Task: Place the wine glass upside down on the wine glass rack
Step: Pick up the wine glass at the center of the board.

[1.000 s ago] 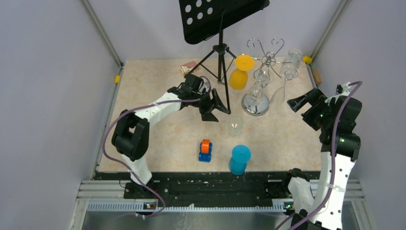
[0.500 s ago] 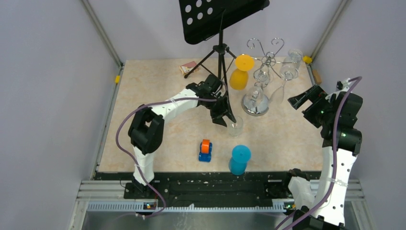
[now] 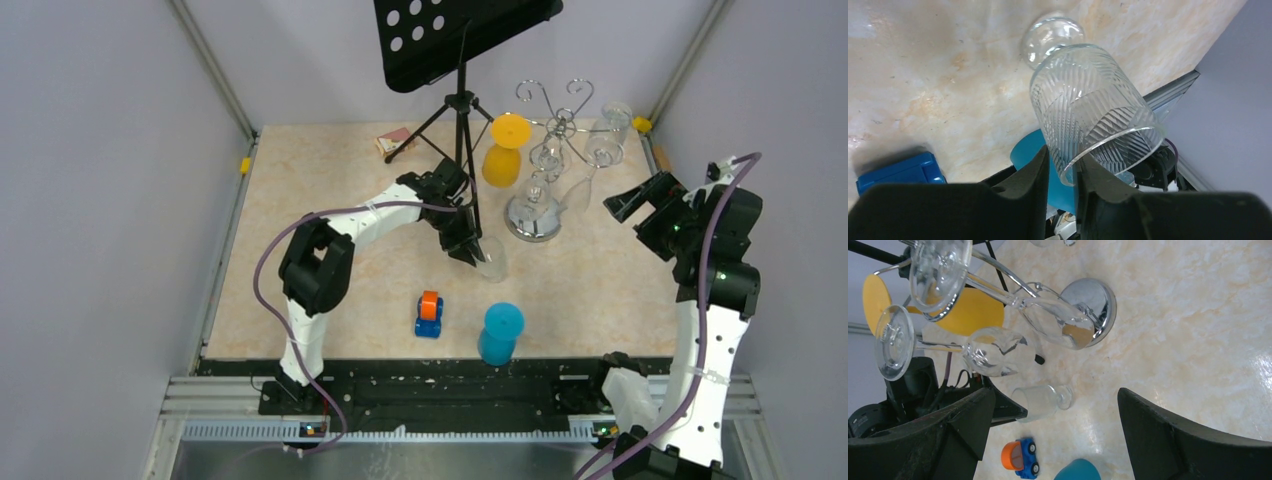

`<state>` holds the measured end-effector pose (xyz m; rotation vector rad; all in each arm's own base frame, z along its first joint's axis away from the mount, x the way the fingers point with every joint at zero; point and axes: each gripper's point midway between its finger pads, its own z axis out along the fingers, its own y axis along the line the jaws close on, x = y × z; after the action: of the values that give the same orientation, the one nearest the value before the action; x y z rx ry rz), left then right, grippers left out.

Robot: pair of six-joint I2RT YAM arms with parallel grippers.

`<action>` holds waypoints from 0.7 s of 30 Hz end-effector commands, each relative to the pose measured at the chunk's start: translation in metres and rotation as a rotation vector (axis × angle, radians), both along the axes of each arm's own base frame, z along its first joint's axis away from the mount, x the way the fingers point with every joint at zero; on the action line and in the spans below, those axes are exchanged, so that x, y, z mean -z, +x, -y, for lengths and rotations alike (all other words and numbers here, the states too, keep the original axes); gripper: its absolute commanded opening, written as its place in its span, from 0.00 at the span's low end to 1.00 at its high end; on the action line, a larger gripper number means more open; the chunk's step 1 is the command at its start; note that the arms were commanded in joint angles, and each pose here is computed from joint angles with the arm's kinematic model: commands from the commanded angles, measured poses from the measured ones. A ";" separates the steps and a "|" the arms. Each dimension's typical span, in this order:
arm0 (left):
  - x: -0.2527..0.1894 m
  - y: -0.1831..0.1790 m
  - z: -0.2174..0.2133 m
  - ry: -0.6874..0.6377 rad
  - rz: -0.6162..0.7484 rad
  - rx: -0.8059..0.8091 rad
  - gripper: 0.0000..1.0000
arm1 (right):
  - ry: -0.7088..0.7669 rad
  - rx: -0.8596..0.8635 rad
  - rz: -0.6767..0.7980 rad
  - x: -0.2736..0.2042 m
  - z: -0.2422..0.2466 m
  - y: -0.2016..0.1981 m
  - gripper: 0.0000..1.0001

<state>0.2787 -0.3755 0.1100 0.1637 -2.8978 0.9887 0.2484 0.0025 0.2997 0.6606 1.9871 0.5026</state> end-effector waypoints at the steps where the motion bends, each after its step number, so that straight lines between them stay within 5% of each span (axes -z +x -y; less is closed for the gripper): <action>1: 0.014 0.005 -0.009 0.074 0.016 0.000 0.25 | -0.026 -0.010 0.082 -0.030 -0.001 0.004 0.94; 6: 0.017 0.004 -0.014 0.105 0.023 0.016 0.21 | -0.023 -0.012 0.087 -0.032 -0.002 0.005 0.94; 13: 0.013 0.006 -0.016 0.098 0.052 0.041 0.00 | -0.031 -0.012 0.095 -0.037 -0.001 0.005 0.93; 21: -0.008 0.003 -0.024 0.068 0.115 0.051 0.00 | -0.065 -0.011 0.137 -0.062 0.002 0.007 0.92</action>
<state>0.2799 -0.3613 0.0889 0.0841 -2.9581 0.8653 0.2538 0.0002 0.3281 0.6265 1.9385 0.4919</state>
